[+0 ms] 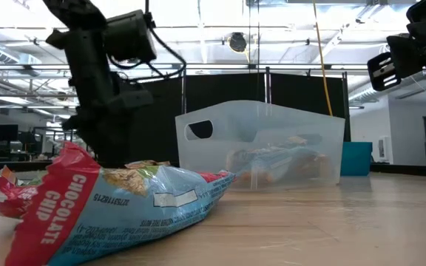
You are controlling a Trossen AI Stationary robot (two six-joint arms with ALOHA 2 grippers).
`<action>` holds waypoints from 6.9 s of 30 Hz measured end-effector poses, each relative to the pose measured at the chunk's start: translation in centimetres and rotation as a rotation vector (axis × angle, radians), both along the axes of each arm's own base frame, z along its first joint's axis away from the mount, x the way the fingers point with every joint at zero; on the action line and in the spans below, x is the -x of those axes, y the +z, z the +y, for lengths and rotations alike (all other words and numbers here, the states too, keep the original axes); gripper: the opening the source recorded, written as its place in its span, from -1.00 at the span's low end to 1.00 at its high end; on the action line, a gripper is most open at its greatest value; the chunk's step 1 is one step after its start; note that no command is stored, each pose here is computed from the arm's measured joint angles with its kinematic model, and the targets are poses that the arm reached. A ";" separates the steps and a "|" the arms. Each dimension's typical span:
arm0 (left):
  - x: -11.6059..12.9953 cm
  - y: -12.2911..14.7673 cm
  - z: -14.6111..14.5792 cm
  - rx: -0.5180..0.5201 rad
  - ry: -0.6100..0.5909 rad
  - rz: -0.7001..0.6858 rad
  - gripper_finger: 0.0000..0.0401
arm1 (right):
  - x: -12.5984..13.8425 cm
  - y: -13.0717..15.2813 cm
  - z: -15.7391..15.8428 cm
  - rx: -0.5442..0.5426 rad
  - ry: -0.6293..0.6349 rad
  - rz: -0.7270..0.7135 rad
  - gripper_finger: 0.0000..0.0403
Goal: Pick and place Granola Bars by type
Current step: Put the yellow granola bar into the top transparent bin
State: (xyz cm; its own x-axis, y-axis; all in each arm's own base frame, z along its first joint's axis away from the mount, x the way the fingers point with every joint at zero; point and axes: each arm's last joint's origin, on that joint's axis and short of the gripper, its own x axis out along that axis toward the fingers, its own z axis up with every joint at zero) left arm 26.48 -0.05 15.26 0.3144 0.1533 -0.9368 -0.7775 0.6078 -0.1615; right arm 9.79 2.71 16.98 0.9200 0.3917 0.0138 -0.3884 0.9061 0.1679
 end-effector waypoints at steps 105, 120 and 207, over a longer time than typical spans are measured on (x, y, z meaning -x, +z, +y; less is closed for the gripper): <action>5.6 11.3 2.9 -1.009 -0.308 -0.182 -1.00 | 0.0 0.0 0.0 0.000 0.000 0.000 -0.56; 3.8 13.4 1.3 -0.835 -0.912 -0.761 -1.00 | 0.0 0.0 0.0 0.000 0.000 0.000 -0.56; -12.7 6.0 -4.5 -0.271 -1.236 -0.385 -1.00 | 0.0 0.0 0.0 0.000 0.000 0.000 -0.56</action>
State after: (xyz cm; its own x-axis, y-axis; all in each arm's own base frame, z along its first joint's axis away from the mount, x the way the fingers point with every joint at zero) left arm 39.16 -4.57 21.22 0.6184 -0.2579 -0.7423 0.3769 0.9262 -0.0078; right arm 9.79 2.71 16.98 0.9201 0.3913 0.0139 -0.3880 0.9063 0.1677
